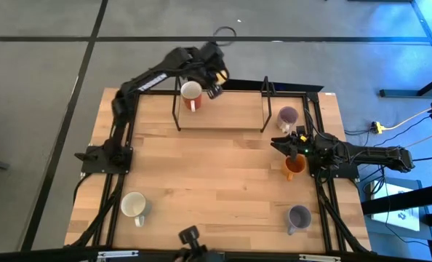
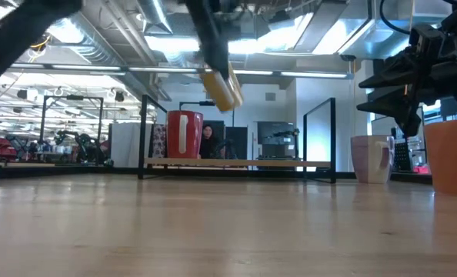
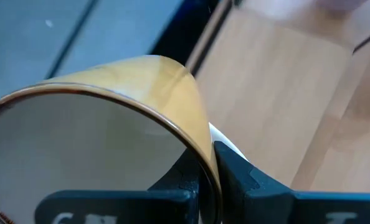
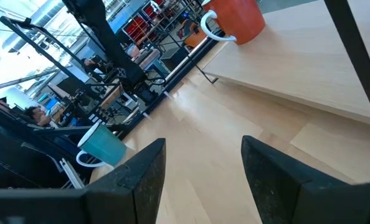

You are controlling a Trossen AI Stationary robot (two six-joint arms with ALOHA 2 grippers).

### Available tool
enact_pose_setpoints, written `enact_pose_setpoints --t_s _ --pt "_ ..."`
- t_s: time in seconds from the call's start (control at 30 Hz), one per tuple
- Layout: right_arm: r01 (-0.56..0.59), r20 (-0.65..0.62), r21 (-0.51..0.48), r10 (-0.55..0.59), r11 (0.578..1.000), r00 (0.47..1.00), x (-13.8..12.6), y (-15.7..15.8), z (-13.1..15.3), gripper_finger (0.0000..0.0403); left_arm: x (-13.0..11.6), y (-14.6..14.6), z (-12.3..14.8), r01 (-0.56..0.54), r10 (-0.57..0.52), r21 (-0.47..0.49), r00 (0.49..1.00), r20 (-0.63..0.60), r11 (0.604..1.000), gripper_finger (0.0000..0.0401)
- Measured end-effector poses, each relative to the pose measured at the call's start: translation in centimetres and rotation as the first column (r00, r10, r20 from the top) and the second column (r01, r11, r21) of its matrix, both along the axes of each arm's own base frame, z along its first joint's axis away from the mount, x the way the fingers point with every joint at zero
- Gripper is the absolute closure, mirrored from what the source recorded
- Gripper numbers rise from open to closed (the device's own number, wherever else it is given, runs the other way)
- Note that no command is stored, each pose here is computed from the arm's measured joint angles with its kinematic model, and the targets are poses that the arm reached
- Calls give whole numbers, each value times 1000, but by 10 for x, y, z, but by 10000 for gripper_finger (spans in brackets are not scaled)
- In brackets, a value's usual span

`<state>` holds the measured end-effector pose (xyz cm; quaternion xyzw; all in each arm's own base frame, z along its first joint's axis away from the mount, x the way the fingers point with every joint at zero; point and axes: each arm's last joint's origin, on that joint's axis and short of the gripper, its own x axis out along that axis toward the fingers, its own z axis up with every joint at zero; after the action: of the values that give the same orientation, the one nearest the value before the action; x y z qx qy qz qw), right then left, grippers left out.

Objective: Place coffee mugs
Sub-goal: Put the yellow mug on the shelf

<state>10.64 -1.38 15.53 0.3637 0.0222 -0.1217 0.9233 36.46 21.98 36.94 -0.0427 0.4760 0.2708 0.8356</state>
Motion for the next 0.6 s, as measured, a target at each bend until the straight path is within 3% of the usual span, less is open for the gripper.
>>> enact_pose_setpoints --t_s 0.23,0.6 --pt "0 -1 0 0 1000 1000 0 0 0 205 19 10 -50 -24 7 -143 993 -120 989 382" --pt "1 -2 0 -1 1000 1000 0 0 0 205 31 6 -76 -39 1 -202 982 -189 979 379"
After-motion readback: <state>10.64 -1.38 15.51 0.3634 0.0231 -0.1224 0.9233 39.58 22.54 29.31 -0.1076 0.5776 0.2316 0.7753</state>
